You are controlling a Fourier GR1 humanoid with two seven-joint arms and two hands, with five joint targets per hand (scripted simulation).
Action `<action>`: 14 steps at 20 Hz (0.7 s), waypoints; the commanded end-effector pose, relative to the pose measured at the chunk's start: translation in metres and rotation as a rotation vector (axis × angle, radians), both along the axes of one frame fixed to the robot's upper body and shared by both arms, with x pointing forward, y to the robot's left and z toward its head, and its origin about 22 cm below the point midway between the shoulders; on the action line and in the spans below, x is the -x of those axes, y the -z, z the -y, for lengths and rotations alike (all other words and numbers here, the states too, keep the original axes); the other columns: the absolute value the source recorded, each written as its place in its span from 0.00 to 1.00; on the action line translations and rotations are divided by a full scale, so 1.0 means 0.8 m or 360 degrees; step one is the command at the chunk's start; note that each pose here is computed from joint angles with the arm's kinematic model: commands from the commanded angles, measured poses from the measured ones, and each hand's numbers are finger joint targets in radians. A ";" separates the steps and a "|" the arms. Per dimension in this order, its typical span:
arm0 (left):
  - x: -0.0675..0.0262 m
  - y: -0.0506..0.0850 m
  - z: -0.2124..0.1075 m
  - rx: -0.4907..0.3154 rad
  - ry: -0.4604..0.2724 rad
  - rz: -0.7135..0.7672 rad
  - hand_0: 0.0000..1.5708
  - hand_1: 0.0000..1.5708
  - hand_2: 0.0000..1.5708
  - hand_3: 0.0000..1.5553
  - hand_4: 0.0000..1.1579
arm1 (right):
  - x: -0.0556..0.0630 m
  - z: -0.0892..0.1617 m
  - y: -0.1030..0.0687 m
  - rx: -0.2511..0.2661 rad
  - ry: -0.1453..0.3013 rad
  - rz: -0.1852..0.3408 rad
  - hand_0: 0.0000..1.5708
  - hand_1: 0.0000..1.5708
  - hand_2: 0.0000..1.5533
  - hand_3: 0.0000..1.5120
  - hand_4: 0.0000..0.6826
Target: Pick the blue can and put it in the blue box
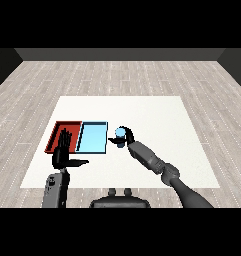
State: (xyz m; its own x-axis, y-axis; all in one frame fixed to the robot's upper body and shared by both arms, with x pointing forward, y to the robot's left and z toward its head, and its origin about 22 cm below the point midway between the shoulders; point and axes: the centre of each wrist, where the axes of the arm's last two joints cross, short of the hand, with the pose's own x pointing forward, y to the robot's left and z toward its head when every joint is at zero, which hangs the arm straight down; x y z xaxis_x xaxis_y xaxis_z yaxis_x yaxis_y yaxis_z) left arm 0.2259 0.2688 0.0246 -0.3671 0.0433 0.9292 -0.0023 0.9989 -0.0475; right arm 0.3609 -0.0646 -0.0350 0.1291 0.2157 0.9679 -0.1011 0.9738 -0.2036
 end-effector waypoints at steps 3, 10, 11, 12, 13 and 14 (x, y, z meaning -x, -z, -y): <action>0.000 0.021 0.029 -0.0011 0.0053 -0.0017 0.00 0.00 0.00 0.00 0.00 | -0.005 -0.018 -0.023 0.0013 -0.0118 0.0153 0.95 0.95 0.95 0.93 0.83; -0.014 -0.014 0.057 -0.0063 0.0144 -0.0048 0.00 0.00 0.00 0.00 0.00 | -0.020 0.014 -0.056 0.0000 -0.0150 0.0311 0.98 0.98 0.95 0.93 0.85; -0.038 -0.008 0.064 -0.0067 0.0162 -0.0055 0.00 0.00 0.00 0.00 0.00 | -0.008 0.019 -0.057 -0.0020 -0.0160 0.0334 0.97 0.97 0.95 0.93 0.85; -0.037 -0.034 0.070 -0.0112 0.0201 -0.0042 0.00 0.00 0.00 0.00 0.00 | 0.006 0.022 -0.047 0.0001 -0.0119 0.0389 0.97 0.97 0.96 0.93 0.84; -0.007 -0.025 0.071 -0.0106 0.0215 -0.0030 0.00 0.00 0.00 0.00 0.00 | -0.014 0.035 -0.067 -0.0018 -0.0150 0.0435 0.98 0.98 0.96 0.94 0.86; -0.048 -0.018 0.083 -0.0110 0.0234 -0.0055 0.00 0.00 0.00 0.00 0.00 | 0.018 0.043 -0.048 -0.0007 -0.0153 0.0432 0.97 0.97 0.96 0.94 0.86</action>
State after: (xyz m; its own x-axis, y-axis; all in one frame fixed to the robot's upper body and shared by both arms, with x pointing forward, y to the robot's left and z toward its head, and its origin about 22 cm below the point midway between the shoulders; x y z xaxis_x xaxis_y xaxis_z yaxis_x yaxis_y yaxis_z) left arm 0.2469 0.2193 0.0366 -0.3398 0.0369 0.9398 0.1040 0.9946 -0.0014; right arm 0.3644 -0.0809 0.0036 -0.0998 0.2126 0.9720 -0.1415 0.9639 -0.2254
